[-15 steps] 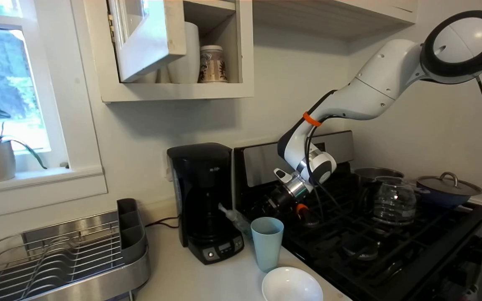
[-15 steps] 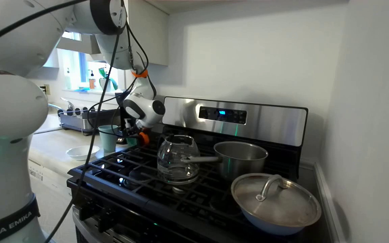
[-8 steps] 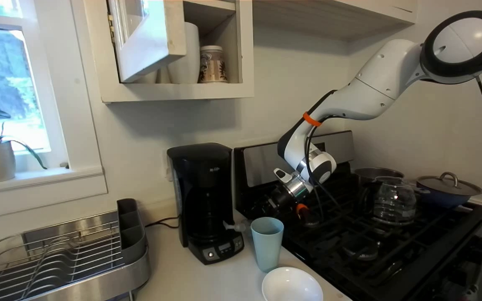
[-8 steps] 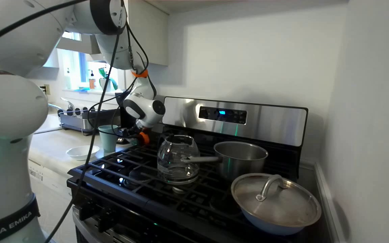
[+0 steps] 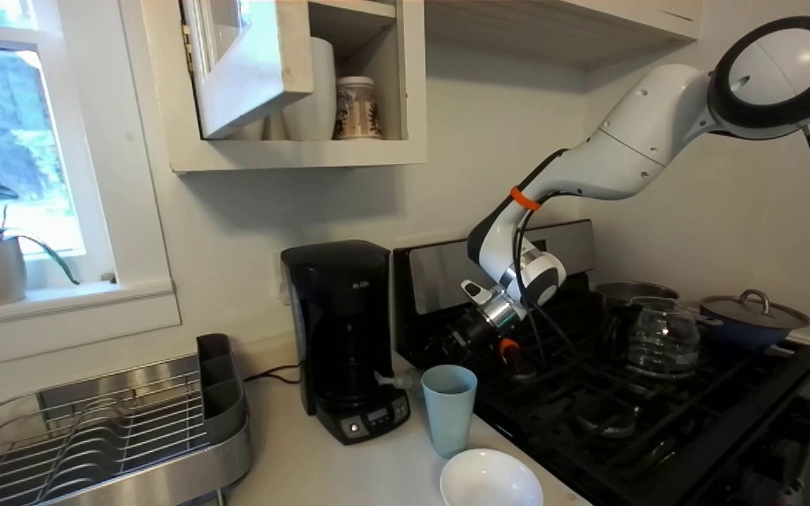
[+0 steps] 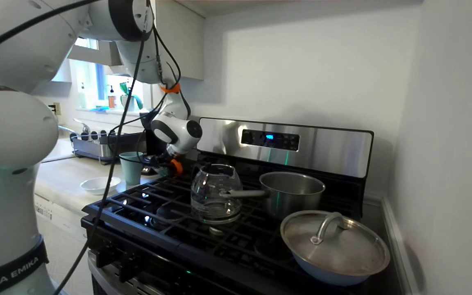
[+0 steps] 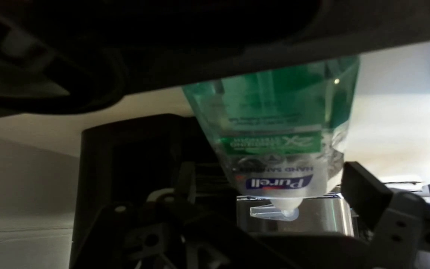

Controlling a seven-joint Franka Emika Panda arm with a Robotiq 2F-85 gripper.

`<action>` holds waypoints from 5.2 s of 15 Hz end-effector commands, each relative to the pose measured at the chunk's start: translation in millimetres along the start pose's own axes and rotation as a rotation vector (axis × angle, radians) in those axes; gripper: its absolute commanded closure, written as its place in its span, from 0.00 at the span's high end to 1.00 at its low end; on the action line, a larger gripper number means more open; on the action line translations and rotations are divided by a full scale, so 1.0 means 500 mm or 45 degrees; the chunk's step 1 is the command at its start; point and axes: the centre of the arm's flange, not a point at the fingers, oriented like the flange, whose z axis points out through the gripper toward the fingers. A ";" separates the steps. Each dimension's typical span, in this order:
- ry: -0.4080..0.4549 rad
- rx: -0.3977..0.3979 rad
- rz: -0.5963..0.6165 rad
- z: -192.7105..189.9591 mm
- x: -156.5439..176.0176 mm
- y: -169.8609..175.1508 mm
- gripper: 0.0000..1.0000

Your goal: Remove the bottle from the top of the stove

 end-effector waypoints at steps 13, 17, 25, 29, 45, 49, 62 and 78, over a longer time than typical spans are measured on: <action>-0.342 -0.068 0.068 -0.245 0.147 -0.002 1.00; -0.598 -0.112 -0.081 -0.231 0.214 -0.020 1.00; -1.083 -0.113 -0.368 -0.174 0.274 -0.054 1.00; -1.112 -0.126 -0.427 -0.179 0.253 -0.041 1.00; -1.262 -0.118 -0.652 -0.088 0.349 -0.090 1.00; -1.318 -0.087 -0.671 -0.024 0.344 -0.111 1.00; -1.485 -0.036 -0.600 0.121 0.299 -0.100 1.00; -1.463 -0.091 -0.605 0.200 0.235 -0.095 1.00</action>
